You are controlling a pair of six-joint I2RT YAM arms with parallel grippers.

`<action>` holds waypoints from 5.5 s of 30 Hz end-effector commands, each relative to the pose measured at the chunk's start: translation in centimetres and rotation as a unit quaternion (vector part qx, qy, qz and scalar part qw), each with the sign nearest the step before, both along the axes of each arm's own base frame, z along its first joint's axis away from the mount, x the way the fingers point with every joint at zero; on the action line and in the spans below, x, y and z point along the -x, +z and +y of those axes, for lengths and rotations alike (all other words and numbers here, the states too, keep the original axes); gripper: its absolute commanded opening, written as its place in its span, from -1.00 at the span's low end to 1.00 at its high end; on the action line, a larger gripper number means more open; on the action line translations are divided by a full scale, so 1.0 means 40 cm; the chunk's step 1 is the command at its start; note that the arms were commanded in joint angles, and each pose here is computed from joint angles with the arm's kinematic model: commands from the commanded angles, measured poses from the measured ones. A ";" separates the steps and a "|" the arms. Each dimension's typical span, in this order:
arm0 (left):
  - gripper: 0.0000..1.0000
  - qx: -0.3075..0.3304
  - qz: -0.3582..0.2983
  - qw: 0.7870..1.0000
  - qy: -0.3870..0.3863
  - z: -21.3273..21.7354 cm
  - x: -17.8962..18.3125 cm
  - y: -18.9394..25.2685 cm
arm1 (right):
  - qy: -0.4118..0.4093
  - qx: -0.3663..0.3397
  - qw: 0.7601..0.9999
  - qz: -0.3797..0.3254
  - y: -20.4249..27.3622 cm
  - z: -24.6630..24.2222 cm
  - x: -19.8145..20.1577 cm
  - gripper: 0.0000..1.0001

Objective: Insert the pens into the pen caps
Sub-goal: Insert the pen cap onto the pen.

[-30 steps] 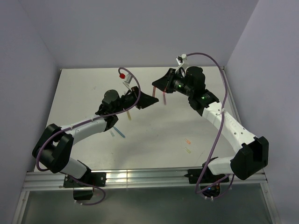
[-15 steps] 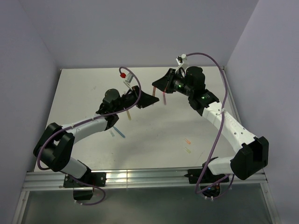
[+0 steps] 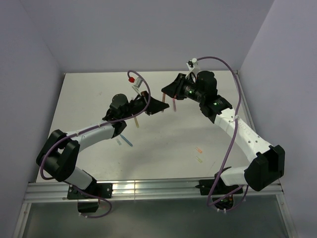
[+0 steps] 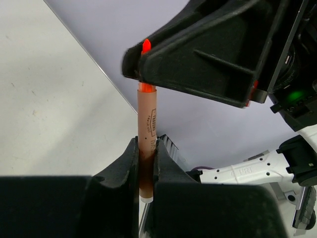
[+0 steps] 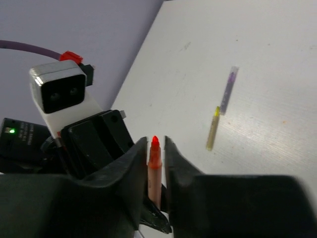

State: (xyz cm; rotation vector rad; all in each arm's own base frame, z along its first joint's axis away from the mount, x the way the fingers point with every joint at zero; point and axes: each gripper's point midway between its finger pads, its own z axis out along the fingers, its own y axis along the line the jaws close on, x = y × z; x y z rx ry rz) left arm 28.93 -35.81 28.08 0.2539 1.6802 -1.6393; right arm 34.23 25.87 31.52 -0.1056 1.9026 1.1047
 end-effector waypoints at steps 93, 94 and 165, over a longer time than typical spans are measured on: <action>-0.99 -0.051 -0.005 0.996 0.072 0.168 0.145 -0.043 | -0.297 0.261 0.826 0.401 -0.764 -0.429 0.392 -0.04; -0.99 -0.051 -0.005 0.996 0.072 0.168 0.145 -0.043 | -0.297 0.262 0.826 0.402 -0.766 -0.430 0.394 -0.04; -0.99 -0.053 -0.004 0.996 0.065 0.166 0.151 -0.044 | -0.184 0.372 0.800 0.434 -0.782 -0.367 0.420 -0.89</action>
